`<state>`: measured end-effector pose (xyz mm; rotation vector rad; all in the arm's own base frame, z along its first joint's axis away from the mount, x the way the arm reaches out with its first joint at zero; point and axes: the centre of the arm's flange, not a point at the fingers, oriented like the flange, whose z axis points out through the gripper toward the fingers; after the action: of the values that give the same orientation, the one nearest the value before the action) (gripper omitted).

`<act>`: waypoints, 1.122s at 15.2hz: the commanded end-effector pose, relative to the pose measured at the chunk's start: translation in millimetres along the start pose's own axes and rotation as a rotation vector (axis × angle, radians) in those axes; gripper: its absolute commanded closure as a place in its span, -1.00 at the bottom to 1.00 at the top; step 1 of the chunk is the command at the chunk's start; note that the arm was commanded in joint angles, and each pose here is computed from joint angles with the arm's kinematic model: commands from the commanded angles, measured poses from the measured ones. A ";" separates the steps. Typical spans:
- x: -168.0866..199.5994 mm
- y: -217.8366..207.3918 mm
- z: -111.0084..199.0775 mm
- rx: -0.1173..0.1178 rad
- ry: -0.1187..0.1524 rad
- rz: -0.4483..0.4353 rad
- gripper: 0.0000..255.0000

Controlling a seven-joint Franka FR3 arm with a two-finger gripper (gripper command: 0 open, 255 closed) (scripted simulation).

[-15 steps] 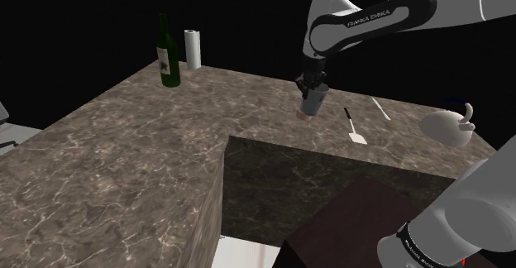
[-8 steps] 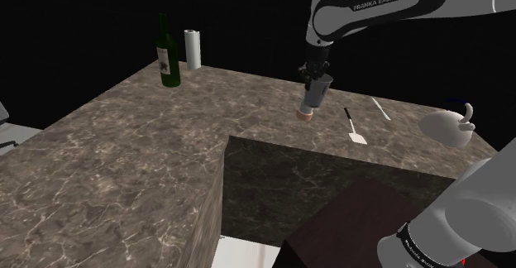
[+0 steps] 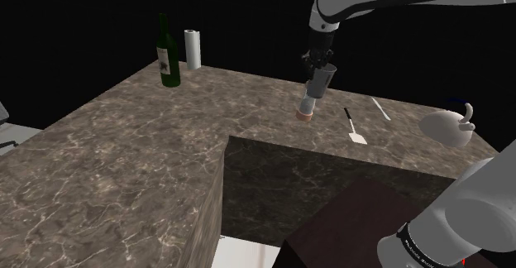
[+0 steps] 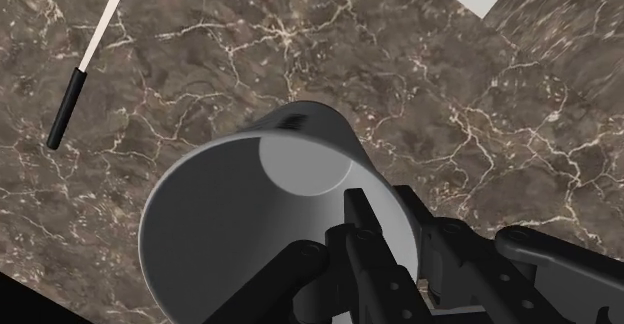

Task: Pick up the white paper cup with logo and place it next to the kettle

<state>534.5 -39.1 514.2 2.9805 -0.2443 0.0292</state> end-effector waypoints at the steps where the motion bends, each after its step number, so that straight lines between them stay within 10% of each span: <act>1: -0.6 2.2 -10.2 0.000 0.000 0.000 1.00; 17: 2.0 14.3 -91.1 0.000 0.000 0.000 1.00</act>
<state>533.4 -40.2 602.6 2.9806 -0.2444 0.0295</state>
